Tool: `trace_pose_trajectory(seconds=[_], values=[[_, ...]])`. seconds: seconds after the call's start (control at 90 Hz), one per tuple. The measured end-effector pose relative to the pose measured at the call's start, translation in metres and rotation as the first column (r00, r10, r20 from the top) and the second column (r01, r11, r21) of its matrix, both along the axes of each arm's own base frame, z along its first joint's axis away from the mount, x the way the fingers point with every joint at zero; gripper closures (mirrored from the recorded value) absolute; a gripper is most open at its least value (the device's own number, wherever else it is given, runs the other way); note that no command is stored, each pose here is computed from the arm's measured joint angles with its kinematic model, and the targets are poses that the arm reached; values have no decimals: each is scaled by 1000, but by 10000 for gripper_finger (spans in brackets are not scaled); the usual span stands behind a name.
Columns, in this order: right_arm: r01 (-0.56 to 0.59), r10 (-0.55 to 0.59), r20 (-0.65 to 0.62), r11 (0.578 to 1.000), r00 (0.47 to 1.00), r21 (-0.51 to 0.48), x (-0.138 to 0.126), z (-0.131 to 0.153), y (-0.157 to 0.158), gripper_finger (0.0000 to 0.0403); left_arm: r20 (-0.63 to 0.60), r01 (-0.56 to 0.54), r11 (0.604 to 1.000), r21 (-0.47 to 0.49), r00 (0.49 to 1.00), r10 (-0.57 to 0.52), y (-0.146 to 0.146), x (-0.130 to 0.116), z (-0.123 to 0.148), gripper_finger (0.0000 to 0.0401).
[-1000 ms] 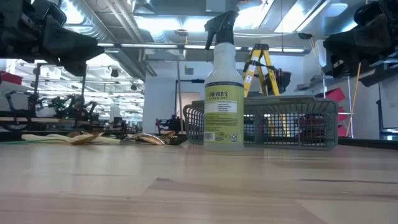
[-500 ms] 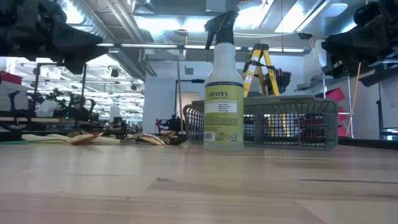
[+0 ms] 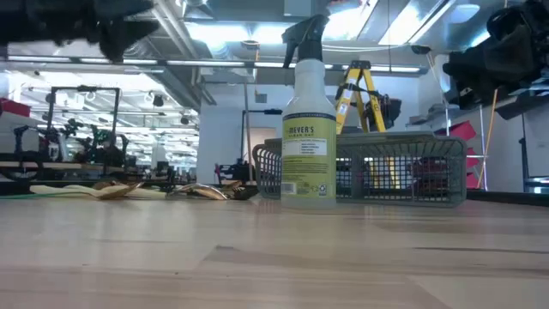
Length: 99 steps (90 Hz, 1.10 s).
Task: Sort silverware
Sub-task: Move the white spray to the bottom left of the table
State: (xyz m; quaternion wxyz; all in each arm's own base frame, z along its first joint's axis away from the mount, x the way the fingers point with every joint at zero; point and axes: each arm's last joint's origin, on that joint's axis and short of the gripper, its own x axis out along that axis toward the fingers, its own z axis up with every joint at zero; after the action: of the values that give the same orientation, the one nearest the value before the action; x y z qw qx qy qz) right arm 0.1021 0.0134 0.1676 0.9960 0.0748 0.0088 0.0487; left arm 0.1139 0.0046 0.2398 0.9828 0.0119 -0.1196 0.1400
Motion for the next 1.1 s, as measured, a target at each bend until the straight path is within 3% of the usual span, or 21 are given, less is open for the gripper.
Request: trace_pose_trajectory(seconds=[0.289,0.511,0.678,0.922,1.1], values=[[0,0,0,1000,1000,-8,0,0,0,350,-159,-6,997,74,987,18,-2,53,37,171],[18,-17,15,996,1000,-82,0,1,-1,350,-181,-13,998,59,983,23,-9,92,48,171],[32,-30,18,994,999,-105,0,1,-1,350,-201,-139,989,-46,971,127,-14,111,47,171],[42,-41,16,994,999,-98,0,1,-1,350,-213,-145,961,-236,972,95,-23,127,32,171],[42,-41,12,998,999,-56,0,1,-1,350,-323,-137,962,-237,945,55,-35,144,2,171]])
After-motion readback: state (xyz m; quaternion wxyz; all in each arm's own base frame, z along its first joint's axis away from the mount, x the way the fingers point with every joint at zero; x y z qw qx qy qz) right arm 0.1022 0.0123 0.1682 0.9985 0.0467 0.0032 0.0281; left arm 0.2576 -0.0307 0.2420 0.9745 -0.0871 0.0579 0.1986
